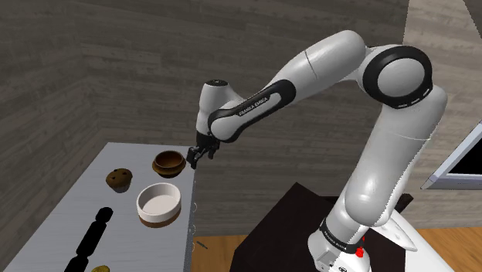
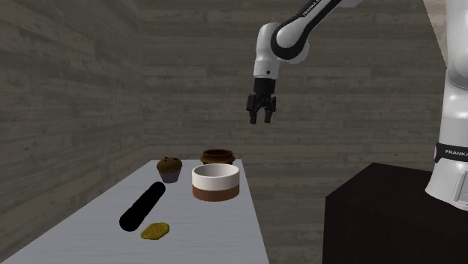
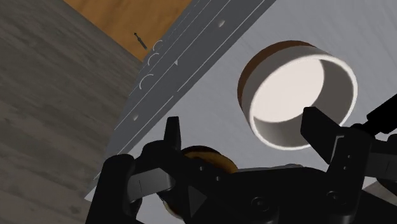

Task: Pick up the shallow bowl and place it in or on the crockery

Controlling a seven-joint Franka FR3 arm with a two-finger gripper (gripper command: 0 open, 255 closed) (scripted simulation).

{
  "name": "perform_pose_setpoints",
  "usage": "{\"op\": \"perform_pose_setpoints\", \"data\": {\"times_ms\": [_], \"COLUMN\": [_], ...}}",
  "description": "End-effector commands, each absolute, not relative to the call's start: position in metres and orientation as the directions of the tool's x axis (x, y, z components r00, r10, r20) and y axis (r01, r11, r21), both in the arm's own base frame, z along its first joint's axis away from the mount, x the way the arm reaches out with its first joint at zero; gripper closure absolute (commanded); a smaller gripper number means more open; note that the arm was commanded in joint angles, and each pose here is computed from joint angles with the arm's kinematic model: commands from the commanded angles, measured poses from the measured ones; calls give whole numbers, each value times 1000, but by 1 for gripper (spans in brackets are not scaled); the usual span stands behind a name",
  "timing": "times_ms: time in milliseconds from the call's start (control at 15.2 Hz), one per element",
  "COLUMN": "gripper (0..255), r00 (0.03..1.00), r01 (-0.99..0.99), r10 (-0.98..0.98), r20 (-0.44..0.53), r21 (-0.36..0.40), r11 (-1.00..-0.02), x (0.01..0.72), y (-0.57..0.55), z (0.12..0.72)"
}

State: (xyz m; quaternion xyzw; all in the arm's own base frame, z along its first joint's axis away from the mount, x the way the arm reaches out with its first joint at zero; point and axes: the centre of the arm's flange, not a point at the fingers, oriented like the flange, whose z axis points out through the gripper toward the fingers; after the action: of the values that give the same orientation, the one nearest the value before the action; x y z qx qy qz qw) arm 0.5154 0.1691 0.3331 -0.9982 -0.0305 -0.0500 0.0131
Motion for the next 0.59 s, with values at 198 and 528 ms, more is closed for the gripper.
{"op": "perform_pose_setpoints", "data": {"times_ms": [198, 528], "gripper": [0, 0], "r00": [994, 994], "r01": [59, 57], "r10": [58, 57], "r20": [96, 90], "r21": [-12, 1], "r11": [-998, -998], "x": [546, 579], "y": [196, 221], "z": [278, 226]}}
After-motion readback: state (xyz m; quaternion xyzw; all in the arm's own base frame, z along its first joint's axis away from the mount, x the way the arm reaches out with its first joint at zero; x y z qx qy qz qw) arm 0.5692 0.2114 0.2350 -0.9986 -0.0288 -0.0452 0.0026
